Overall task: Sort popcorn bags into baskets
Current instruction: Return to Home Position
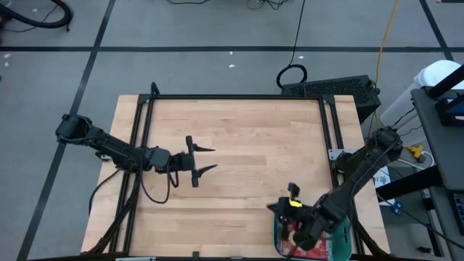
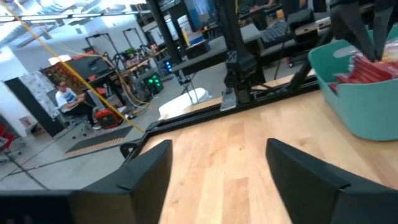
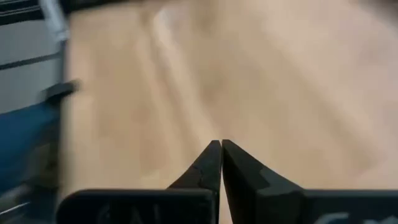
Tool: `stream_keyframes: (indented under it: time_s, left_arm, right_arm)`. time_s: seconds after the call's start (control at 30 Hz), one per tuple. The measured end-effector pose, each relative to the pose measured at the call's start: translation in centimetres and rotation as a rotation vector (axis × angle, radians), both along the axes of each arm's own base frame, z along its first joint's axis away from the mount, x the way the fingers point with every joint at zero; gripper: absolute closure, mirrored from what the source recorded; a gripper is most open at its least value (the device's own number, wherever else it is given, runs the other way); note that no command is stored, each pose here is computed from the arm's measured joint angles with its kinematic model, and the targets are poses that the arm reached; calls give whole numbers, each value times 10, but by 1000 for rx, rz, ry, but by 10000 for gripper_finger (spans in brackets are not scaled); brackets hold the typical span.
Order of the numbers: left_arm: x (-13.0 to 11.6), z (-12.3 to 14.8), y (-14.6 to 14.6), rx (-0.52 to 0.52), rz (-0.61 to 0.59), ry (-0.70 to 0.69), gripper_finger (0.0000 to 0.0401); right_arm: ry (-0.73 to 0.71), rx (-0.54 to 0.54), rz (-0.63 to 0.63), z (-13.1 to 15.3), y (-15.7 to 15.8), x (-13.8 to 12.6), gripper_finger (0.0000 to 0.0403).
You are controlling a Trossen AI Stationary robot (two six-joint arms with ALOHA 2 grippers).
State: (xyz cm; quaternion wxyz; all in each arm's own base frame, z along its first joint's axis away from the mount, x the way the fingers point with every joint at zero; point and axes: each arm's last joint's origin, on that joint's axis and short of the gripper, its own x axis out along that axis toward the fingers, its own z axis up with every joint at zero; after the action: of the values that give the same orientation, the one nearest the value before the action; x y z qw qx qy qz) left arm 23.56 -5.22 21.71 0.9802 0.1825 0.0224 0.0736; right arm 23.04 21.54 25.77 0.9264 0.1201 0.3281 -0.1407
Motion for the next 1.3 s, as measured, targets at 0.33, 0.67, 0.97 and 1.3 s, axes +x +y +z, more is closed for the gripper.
stream_keyframes:
  time_s: [0.33, 0.67, 0.97, 1.3]
  left_arm:
    - [5, -3, 26, -41, 62, 25, 290]
    - [2, -30, 49, -122, 47, 293, 388]
    - [-8, -28, 50, -191, 39, 352, 389]
    - [-42, -31, 66, -145, 93, 212, 389]
  right_arm:
    - [-133, -340, -12, -48, -58, 34, 397]
    - [-282, -357, 165, -86, -144, 40, 397]
    - [-479, -358, 211, -103, -198, -3, 397]
    - [-490, -383, 204, -121, -207, -39, 397]
